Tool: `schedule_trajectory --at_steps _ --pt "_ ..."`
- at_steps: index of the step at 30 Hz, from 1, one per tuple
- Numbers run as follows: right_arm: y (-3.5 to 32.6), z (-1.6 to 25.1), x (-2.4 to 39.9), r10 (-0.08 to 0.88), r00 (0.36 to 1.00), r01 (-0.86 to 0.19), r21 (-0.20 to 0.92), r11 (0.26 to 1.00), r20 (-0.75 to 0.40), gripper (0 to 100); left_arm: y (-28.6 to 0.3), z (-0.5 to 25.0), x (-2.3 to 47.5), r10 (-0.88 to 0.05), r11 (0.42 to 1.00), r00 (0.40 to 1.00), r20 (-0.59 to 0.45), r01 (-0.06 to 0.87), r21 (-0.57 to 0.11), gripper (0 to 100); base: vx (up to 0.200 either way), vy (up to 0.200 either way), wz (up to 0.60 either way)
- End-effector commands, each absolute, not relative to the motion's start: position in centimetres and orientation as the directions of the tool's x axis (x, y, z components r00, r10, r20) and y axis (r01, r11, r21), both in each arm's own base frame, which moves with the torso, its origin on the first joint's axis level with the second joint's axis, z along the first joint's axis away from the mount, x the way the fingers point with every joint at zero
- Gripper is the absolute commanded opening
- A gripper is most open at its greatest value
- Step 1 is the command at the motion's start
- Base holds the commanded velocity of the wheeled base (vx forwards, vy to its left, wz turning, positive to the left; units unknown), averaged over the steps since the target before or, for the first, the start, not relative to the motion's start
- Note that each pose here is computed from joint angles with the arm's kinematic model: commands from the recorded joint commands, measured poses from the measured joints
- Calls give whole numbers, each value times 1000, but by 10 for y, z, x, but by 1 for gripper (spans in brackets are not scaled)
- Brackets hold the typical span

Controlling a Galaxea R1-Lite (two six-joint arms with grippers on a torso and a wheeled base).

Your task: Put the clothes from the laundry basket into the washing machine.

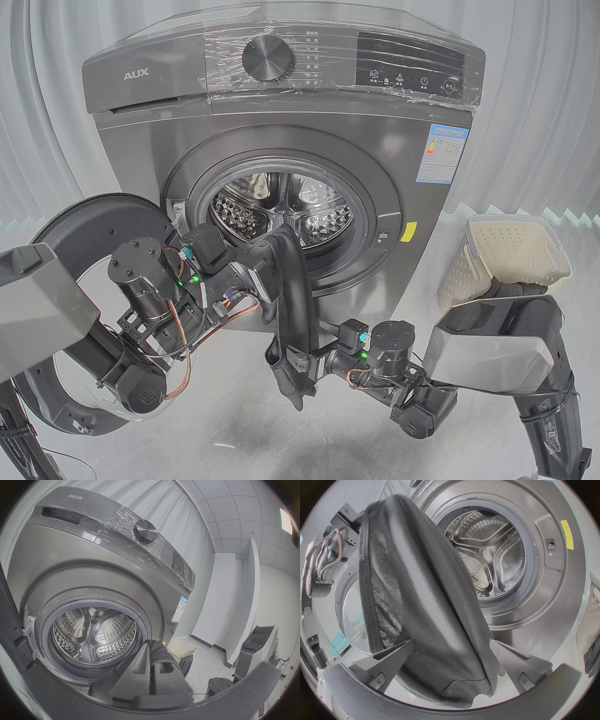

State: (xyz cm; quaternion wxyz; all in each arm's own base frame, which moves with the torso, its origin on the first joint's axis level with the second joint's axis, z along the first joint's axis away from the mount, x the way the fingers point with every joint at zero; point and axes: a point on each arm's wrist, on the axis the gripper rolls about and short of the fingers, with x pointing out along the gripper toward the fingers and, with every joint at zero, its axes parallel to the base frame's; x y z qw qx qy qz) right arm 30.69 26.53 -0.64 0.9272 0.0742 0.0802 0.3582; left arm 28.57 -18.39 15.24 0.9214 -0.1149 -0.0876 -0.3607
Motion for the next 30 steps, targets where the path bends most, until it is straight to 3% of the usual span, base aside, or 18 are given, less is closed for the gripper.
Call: schedule_trajectory --at_steps 1,22,23,30 --pt "274 -22 318 676 732 -656 176 734 -87 100 -185 152 284 -648 710 721 244 688 -149 0 0 0 0" --pt "291 -26 339 669 741 -654 166 738 -60 100 -183 167 273 -653 697 704 281 703 -142 0 0 0 0" --pt "291 -26 339 668 742 -653 166 739 -57 0 -183 167 272 -652 698 705 279 702 -143 0 0 0 0" --pt "293 -19 342 668 744 -656 165 736 -21 0 -179 165 266 -657 696 706 265 703 -145 0 0 0 0"
